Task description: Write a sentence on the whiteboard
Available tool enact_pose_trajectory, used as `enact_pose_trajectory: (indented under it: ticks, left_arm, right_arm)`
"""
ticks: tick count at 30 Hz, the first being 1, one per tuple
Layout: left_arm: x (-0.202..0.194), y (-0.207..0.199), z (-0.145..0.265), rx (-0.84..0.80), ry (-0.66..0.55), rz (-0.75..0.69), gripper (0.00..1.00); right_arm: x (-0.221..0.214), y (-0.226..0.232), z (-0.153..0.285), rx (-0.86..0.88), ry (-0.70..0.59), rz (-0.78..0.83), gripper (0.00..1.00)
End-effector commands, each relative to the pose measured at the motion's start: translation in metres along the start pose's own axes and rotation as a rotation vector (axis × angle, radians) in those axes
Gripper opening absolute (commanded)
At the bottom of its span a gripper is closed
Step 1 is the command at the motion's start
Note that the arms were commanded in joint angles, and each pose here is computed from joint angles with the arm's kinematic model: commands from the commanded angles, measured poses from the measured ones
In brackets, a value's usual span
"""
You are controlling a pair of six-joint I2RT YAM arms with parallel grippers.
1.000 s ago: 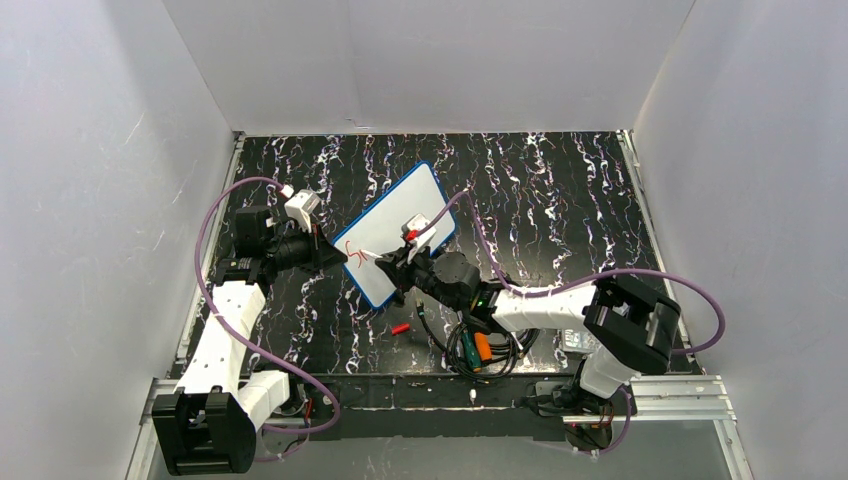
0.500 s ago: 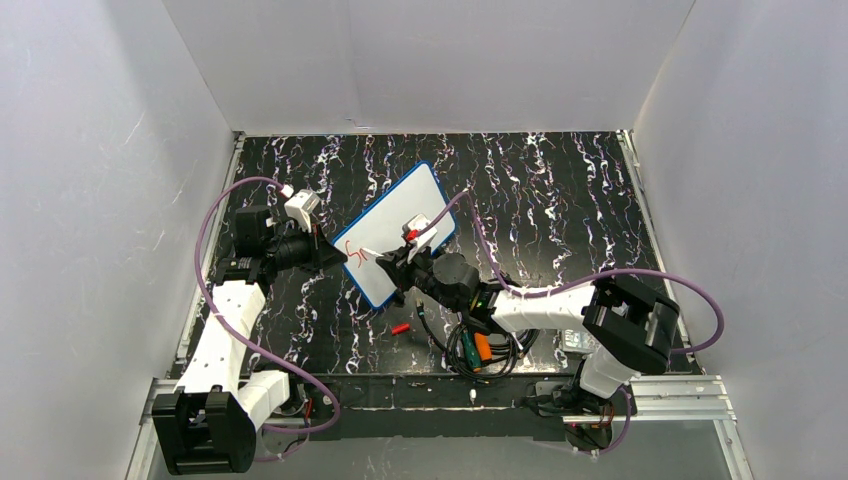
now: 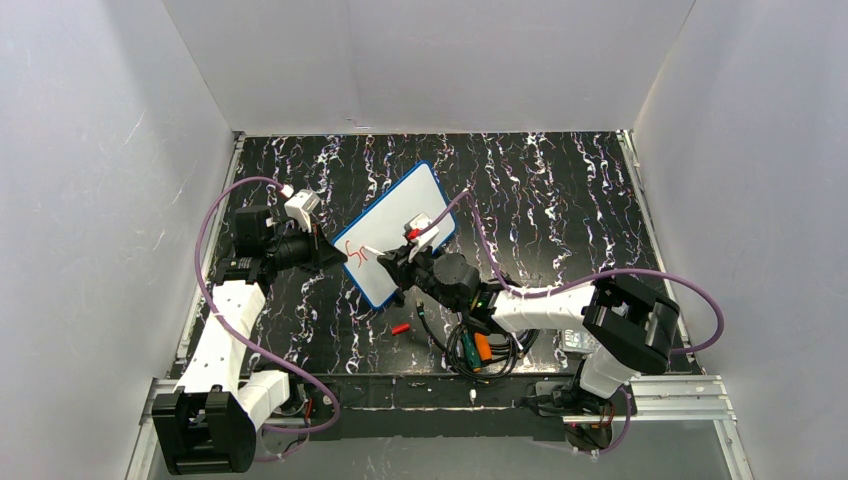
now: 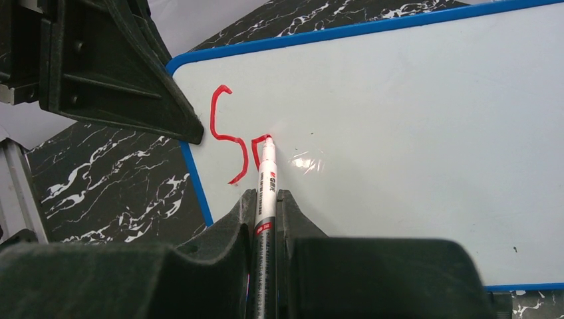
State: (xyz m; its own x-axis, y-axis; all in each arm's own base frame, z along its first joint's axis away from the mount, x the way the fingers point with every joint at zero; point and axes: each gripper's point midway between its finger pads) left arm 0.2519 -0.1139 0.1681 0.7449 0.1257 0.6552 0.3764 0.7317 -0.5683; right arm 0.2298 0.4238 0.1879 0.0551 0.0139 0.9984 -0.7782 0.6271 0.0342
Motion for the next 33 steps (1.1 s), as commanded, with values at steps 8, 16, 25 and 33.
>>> enact_pose_trajectory:
  ticks: [8,16,25,33]
  left_arm:
    - [-0.011,0.008,0.001,0.044,0.049,-0.006,0.00]
    - [-0.011,0.008,0.000,0.044,0.051,-0.006,0.00]
    - [-0.011,0.008,0.001,0.044,0.052,-0.002,0.00]
    - [-0.011,0.008,0.001,0.042,0.052,-0.004,0.00]
  right_arm:
    - [-0.008,-0.006,0.010,-0.023,0.004,-0.021,0.01]
    - [0.000,-0.004,0.010,-0.014,-0.022,-0.030,0.01]
    - [0.025,0.002,0.001,0.006,-0.100,-0.033,0.01]
    - [0.031,0.000,-0.001,-0.008,-0.121,-0.025,0.01]
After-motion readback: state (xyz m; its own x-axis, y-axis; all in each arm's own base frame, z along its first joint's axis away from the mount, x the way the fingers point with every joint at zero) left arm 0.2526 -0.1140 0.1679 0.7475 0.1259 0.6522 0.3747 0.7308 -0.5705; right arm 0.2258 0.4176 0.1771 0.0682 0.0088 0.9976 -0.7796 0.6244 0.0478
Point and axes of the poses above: each gripper's point midway between its finger pads, its own z axis back along the fingers, its own y axis along the line the jaws close on, x = y × z, and after that the axes turned 9 degrees about z, right-handed
